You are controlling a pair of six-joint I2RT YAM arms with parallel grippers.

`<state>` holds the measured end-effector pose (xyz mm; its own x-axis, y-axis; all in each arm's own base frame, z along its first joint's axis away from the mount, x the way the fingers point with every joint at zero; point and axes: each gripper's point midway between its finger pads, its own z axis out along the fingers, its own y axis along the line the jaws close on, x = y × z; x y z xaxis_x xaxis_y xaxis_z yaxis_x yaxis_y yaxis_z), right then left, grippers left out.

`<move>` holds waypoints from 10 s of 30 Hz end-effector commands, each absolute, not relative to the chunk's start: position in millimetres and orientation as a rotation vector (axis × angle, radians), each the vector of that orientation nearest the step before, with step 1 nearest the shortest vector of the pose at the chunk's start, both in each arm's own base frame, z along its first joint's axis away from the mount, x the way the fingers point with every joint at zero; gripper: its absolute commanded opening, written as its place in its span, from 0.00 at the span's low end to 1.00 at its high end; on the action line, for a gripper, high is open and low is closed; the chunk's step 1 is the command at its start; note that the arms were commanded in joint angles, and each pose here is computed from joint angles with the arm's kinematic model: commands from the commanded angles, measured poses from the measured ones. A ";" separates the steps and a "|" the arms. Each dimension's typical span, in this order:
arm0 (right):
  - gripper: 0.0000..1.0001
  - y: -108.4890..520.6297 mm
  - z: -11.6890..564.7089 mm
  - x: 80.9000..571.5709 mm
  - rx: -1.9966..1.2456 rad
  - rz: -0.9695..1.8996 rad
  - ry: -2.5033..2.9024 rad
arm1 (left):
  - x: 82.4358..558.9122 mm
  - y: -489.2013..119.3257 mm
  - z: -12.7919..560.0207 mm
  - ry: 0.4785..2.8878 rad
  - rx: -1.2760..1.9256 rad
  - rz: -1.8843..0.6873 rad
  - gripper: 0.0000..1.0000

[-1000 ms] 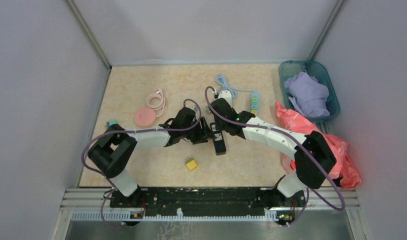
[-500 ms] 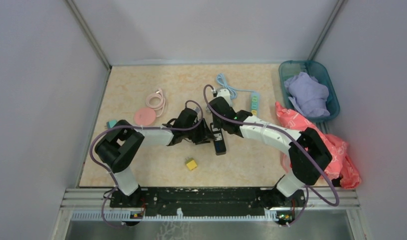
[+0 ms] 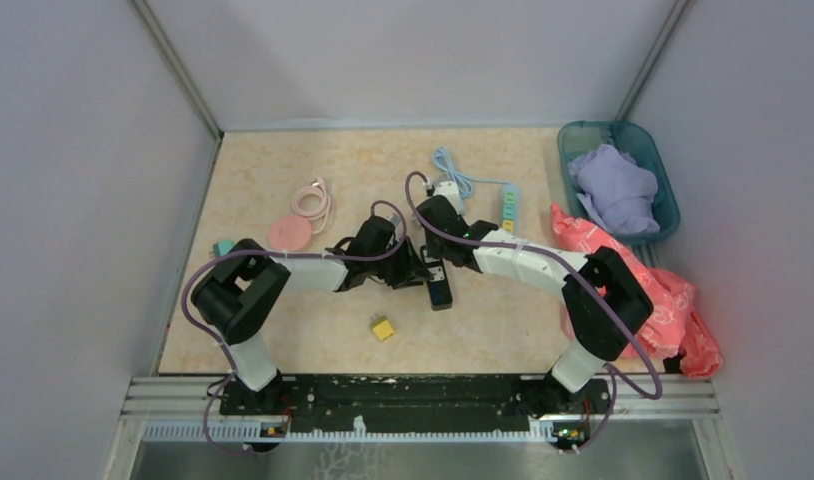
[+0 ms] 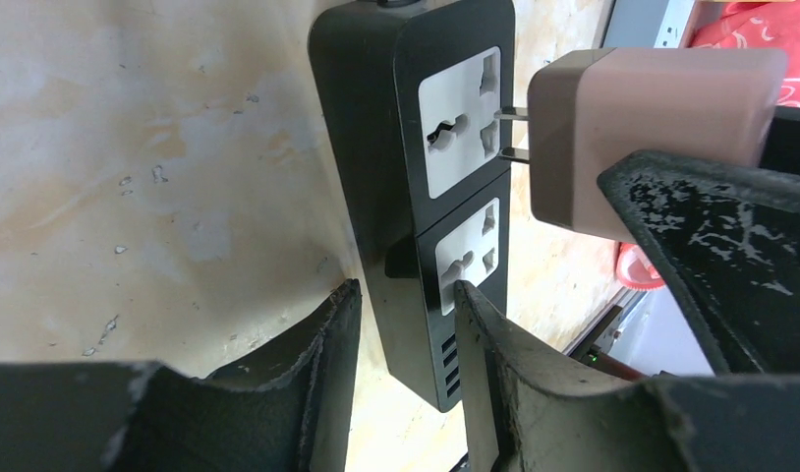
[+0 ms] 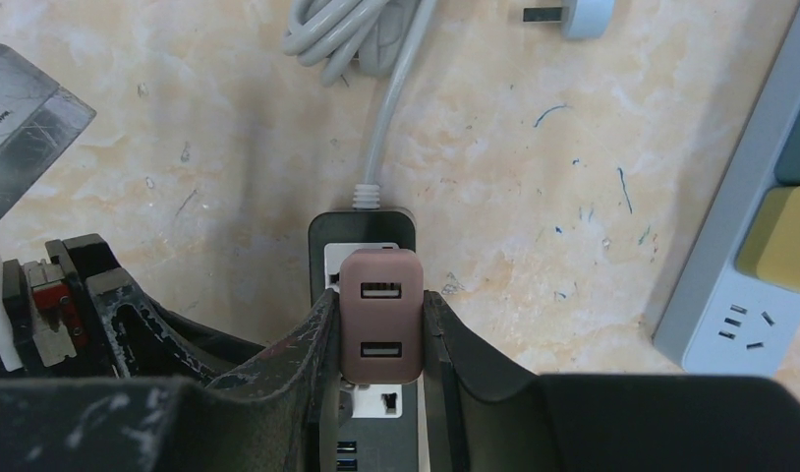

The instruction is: Insert the plug

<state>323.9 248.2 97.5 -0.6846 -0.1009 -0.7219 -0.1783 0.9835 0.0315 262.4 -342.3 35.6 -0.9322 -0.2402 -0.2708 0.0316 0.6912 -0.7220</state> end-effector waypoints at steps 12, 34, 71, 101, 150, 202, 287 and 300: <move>0.00 246.7 79.5 327.4 -0.133 0.135 2.345 | 257.3 -343.4 29.5 2.575 -0.164 -1.111 0.45; 0.00 245.3 97.3 331.8 -0.221 0.250 2.135 | 255.1 -340.7 24.7 2.591 -0.179 -1.096 0.43; 0.00 215.7 3.8 300.2 -0.416 0.030 2.400 | 254.4 -336.9 19.0 2.601 -0.196 -1.067 0.42; 0.00 215.5 -35.6 265.3 -0.626 -0.009 2.545 | 250.3 -298.2 3.8 2.609 -0.301 -0.987 0.40; 0.00 207.5 -51.9 256.2 -0.650 -0.162 2.643 | 254.9 -272.0 6.9 2.577 -0.347 -0.953 0.44; 0.70 279.5 46.4 275.6 -0.494 0.189 2.328 | 258.3 -108.4 96.3 2.260 -0.567 -0.428 1.00; 0.69 187.1 138.7 318.8 -0.164 0.423 1.859 | 445.3 -130.9 102.9 2.527 -0.120 0.305 0.10; 0.69 200.4 142.0 312.8 -0.252 0.465 1.838 | 440.0 -246.7 194.7 2.359 -0.140 -0.664 0.10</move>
<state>307.4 188.0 118.8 -0.3824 0.0401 -0.9231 -0.3491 0.9187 0.1845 440.4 -195.4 151.3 -0.7909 -0.1621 -0.5900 -0.0379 0.9754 -0.2173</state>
